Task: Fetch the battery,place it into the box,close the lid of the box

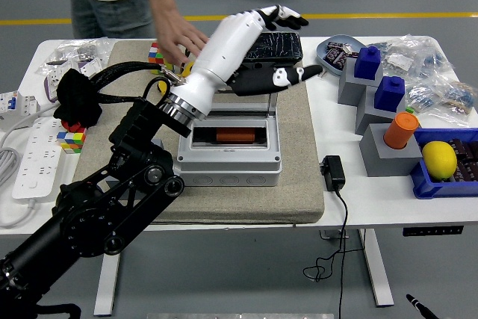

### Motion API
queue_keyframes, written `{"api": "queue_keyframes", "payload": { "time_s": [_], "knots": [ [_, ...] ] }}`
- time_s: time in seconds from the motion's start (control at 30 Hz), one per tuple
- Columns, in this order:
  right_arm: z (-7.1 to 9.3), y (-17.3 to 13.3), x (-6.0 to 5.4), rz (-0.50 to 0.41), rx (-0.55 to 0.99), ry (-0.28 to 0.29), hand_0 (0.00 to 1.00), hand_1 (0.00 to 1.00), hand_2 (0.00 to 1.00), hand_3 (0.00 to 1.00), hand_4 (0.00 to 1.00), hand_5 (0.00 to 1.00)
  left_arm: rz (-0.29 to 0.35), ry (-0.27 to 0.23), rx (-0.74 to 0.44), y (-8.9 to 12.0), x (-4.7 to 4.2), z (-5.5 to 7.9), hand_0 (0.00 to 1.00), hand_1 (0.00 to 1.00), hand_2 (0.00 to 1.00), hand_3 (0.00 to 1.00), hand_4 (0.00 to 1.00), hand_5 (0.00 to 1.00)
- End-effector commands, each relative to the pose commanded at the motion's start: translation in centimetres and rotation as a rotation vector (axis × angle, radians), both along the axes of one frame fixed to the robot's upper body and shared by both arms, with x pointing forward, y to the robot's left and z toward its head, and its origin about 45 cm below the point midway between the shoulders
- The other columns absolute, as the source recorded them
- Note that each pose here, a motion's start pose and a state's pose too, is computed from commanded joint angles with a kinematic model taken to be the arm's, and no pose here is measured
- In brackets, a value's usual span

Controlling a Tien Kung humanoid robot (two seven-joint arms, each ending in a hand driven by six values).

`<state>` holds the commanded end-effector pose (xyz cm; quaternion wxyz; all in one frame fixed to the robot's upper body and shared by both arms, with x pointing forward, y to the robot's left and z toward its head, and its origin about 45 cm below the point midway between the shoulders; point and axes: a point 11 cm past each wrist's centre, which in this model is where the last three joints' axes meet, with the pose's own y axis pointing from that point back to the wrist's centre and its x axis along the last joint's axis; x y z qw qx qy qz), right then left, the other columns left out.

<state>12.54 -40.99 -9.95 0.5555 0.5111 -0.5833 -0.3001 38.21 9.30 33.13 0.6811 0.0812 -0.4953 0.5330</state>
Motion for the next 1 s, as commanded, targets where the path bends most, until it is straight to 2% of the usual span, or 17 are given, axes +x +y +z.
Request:
{"api": "queue_keyframes", "payload": {
  "time_s": [0.03,0.13,0.17,0.2,0.37,0.4,0.43,0.7,0.8,0.97,1.0],
  "knots": [
    [0.0,0.0,0.0,0.000,0.000,0.000,0.787,0.710,0.715,0.765,0.998,0.964,0.041,0.021,0.052,0.4,0.68,-0.3,0.865,0.897,0.833,0.804,0.998,0.967],
    [0.0,-0.1,-0.1,-0.003,-0.002,0.001,0.787,0.710,0.715,0.765,0.998,0.964,0.144,0.088,0.211,1.2,1.95,-1.7,0.865,0.897,0.833,0.804,0.998,0.967],
    [0.0,-0.1,-0.1,-0.004,-0.002,0.002,0.787,0.710,0.715,0.765,0.998,0.964,0.172,0.133,0.252,1.5,2.30,-2.4,0.865,0.897,0.833,0.804,0.998,0.967],
    [0.0,-0.2,-0.2,-0.005,-0.003,0.005,0.786,0.711,0.715,0.765,0.998,0.966,0.202,0.201,0.296,1.9,2.70,-3.4,0.983,0.998,0.947,0.900,0.998,0.998],
    [-0.1,-0.1,-0.6,-0.011,-0.002,0.010,0.786,0.711,0.715,0.765,0.998,0.966,0.283,0.407,0.451,3.0,3.12,-6.7,0.983,0.998,0.947,0.900,0.998,0.998],
    [-0.1,0.0,-0.5,-0.011,-0.001,0.009,0.787,0.710,0.715,0.765,0.998,0.967,0.291,0.436,0.477,3.1,3.07,-7.1,0.998,0.998,0.976,0.952,0.998,0.998],
    [-0.1,0.0,-0.5,-0.011,0.000,0.009,0.787,0.710,0.715,0.765,0.998,0.967,0.292,0.454,0.496,3.1,3.00,-7.4,0.998,0.998,0.976,0.952,0.998,0.998],
    [-0.1,0.1,-0.4,-0.012,0.002,0.006,0.788,0.710,0.715,0.765,0.998,0.968,0.296,0.478,0.561,2.7,2.35,-6.9,0.987,0.997,0.958,0.936,0.998,0.998],
    [0.0,0.0,-0.1,-0.012,0.000,0.001,0.787,0.710,0.714,0.765,0.998,0.969,0.289,0.466,0.571,2.3,2.07,-6.5,0.969,0.979,0.931,0.928,0.998,0.998],
    [-0.1,0.0,-0.2,-0.016,0.000,0.002,0.787,0.710,0.714,0.765,0.998,0.969,0.301,0.494,0.609,2.2,1.58,-6.9,0.969,0.979,0.931,0.928,0.998,0.998],
    [0.0,-0.1,-0.1,-0.016,-0.001,-0.001,0.787,0.710,0.714,0.765,0.998,0.970,0.304,0.495,0.618,2.2,1.49,-6.7,0.927,0.935,0.893,0.916,0.998,0.998]
  ]
}}
